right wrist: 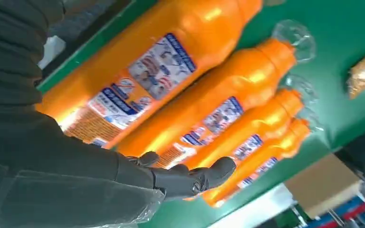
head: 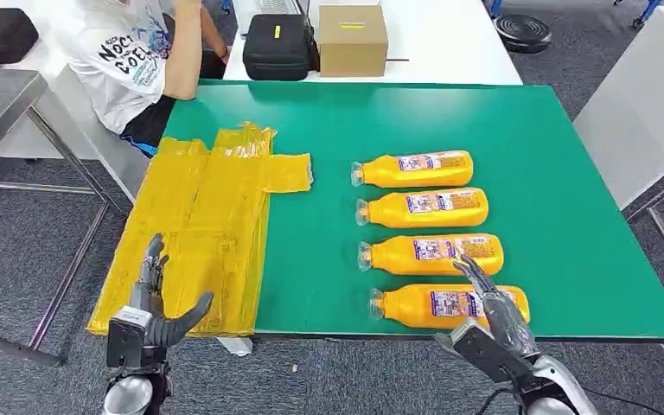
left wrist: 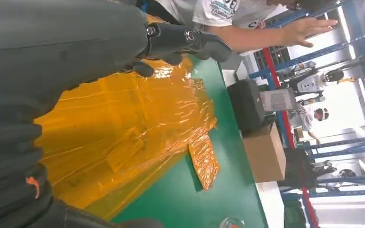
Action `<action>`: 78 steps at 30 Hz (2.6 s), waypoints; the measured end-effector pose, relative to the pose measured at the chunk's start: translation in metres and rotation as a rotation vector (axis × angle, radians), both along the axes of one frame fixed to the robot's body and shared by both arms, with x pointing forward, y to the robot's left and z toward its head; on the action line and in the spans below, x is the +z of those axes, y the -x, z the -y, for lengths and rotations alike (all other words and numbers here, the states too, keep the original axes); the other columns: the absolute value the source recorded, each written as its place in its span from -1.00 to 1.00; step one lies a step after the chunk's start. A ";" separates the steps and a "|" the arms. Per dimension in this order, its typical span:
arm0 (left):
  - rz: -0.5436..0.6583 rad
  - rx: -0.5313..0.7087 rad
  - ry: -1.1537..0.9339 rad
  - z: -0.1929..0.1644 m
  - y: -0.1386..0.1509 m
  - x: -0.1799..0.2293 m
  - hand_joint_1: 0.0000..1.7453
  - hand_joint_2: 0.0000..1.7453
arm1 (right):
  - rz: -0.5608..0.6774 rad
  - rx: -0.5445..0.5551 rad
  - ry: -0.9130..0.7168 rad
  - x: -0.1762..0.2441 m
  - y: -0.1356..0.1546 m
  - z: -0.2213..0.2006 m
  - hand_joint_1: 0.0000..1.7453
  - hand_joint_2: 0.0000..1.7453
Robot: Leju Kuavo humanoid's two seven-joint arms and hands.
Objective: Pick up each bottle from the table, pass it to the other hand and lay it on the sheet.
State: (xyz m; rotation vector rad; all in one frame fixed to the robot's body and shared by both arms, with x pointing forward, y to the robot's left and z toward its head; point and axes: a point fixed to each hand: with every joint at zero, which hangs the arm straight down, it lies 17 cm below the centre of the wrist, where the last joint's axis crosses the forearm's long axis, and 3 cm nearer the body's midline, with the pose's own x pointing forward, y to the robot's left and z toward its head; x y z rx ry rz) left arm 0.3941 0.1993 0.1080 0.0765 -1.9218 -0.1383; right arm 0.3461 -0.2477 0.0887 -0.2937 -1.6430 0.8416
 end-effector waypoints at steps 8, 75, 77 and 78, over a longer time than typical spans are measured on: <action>-0.009 -0.009 0.011 0.002 -0.001 -0.002 -1.00 1.00 | -0.071 -0.009 0.076 -0.019 0.006 0.011 -1.00 1.00; -0.072 0.000 0.082 0.006 -0.002 -0.023 -1.00 1.00 | -0.207 -0.028 0.295 -0.053 -0.019 0.068 -1.00 1.00; -0.072 0.002 0.083 0.006 -0.002 -0.023 -1.00 1.00 | -0.215 -0.025 0.300 -0.055 -0.019 0.069 -1.00 1.00; -0.070 0.007 0.083 0.005 -0.002 -0.023 -1.00 1.00 | -0.219 -0.024 0.301 -0.056 -0.019 0.069 -1.00 1.00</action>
